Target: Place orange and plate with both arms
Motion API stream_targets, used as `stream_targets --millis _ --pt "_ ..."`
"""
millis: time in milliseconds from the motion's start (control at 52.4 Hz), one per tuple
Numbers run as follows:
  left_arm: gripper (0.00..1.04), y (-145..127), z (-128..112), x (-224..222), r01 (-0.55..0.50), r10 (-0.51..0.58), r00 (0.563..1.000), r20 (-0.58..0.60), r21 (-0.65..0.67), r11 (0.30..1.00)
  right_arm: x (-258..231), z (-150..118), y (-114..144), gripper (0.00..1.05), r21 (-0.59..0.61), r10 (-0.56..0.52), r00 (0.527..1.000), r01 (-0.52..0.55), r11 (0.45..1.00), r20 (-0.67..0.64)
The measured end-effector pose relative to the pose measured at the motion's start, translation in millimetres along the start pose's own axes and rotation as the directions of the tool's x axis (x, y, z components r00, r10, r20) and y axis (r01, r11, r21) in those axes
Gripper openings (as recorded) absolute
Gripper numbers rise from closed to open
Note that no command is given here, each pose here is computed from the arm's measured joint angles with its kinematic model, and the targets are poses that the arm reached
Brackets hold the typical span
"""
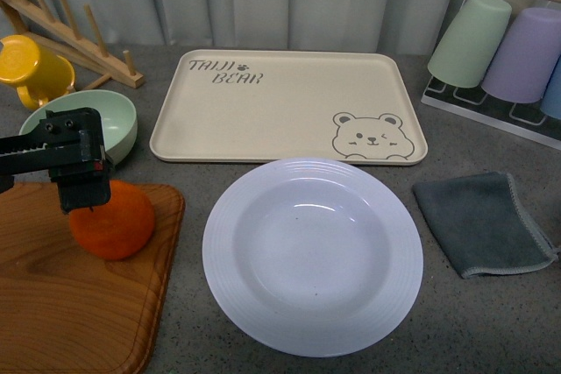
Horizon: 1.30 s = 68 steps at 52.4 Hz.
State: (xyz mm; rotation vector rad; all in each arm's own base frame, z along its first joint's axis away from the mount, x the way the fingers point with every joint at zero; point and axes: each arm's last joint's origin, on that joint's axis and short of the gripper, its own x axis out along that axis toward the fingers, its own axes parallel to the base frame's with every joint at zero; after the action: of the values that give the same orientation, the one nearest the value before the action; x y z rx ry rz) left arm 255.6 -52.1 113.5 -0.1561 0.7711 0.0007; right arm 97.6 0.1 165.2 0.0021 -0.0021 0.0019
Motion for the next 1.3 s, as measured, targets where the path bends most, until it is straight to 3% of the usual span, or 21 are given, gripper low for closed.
stream_targets --millis 248,1031,1184,1298 --pt "0.98 -6 3 19 0.043 -0.041 0.997 -0.069 0.02 0.999 0 0 0 0.96 0.0 0.0 1.0 0.0 1.0 0.0" --pt "0.98 0 -5 58 0.041 -0.038 0.965 -0.261 0.006 0.999 0 0 0 0.96 0.0 0.0 1.0 0.0 1.0 0.0" --pt "0.72 0 -5 58 0.041 -0.038 0.964 -0.262 0.006 0.999 0 0 0 0.96 0.0 0.0 1.0 0.0 1.0 0.0" --pt "0.66 -1 -4 58 0.05 -0.047 0.967 -0.252 0.007 0.999 0 0 0 0.96 0.0 0.0 1.0 0.0 1.0 0.0"
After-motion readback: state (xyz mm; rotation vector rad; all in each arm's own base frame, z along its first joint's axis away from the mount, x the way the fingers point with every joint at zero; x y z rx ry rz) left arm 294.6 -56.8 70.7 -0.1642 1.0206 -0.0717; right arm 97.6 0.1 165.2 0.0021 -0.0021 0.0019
